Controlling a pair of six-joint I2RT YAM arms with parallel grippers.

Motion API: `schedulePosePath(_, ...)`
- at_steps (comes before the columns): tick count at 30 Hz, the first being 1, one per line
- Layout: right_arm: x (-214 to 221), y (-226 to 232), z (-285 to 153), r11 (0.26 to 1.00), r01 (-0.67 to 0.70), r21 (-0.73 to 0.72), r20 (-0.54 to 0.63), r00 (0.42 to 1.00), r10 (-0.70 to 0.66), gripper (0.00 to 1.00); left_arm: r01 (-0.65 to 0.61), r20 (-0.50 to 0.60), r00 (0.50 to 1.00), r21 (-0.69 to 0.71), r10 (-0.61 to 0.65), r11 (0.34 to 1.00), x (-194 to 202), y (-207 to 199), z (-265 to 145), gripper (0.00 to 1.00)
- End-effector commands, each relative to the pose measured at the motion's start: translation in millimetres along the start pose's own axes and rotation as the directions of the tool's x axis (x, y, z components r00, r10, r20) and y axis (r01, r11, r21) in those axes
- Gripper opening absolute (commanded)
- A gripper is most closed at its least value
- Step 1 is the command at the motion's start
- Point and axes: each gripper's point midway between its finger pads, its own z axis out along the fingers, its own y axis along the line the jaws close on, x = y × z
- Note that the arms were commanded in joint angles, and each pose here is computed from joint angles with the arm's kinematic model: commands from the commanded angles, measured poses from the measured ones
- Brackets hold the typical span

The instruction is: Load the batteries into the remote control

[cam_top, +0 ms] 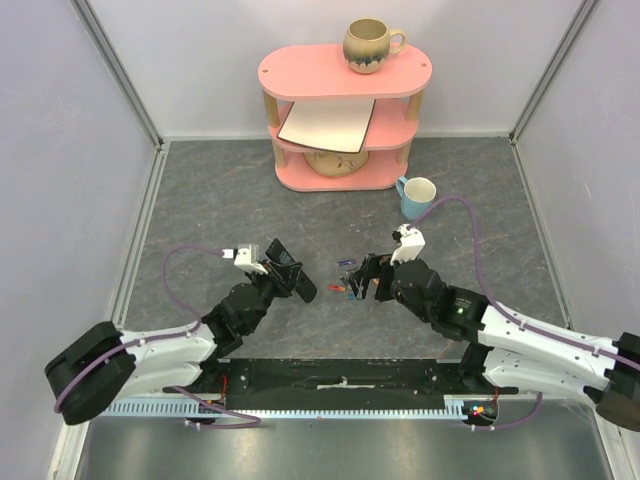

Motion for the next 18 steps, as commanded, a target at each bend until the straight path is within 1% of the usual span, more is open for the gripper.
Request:
schedulePosePath(1,-1,16,11,0.997,-0.053,-0.055,0.019,0.998,0.054,0.97,-0.022,0.21,0.977,-0.035,0.029,0.999,-38,2,4,0.02)
schedulePosePath(5,14,14,21,0.998,-0.026,-0.05,-0.025,0.999,0.025,0.97,-0.056,0.263,0.963,-0.034,0.063,0.998,-42,1,11,0.02)
schedulePosePath(6,11,20,23,0.997,-0.031,-0.074,-0.016,0.999,0.03,0.97,-0.086,0.265,0.96,-0.043,0.094,0.995,-40,2,12,0.02)
schedulePosePath(8,16,20,28,0.998,-0.015,-0.063,-0.031,0.999,0.013,0.97,-0.097,0.299,0.948,-0.036,0.104,0.995,-44,-1,16,0.02)
schedulePosePath(9,17,19,30,0.998,-0.012,-0.058,-0.034,0.999,0.01,0.97,-0.122,0.313,0.941,-0.041,0.129,0.992,-45,0,17,0.02)
schedulePosePath(12,20,20,37,0.999,-0.023,-0.043,-0.05,0.999,0.021,0.97,-0.142,0.335,0.931,-0.037,0.146,0.989,-43,0,20,0.02)
schedulePosePath(14,24,19,43,0.999,-0.029,-0.03,-0.065,0.998,0.027,0.97,-0.135,0.33,0.933,-0.046,0.143,0.99,-37,4,22,0.02)
schedulePosePath(18,33,21,53,0.996,-0.086,-0.034,-0.097,0.992,0.083,0.96,-0.124,0.295,0.946,-0.058,0.135,0.991,-24,11,25,0.02)
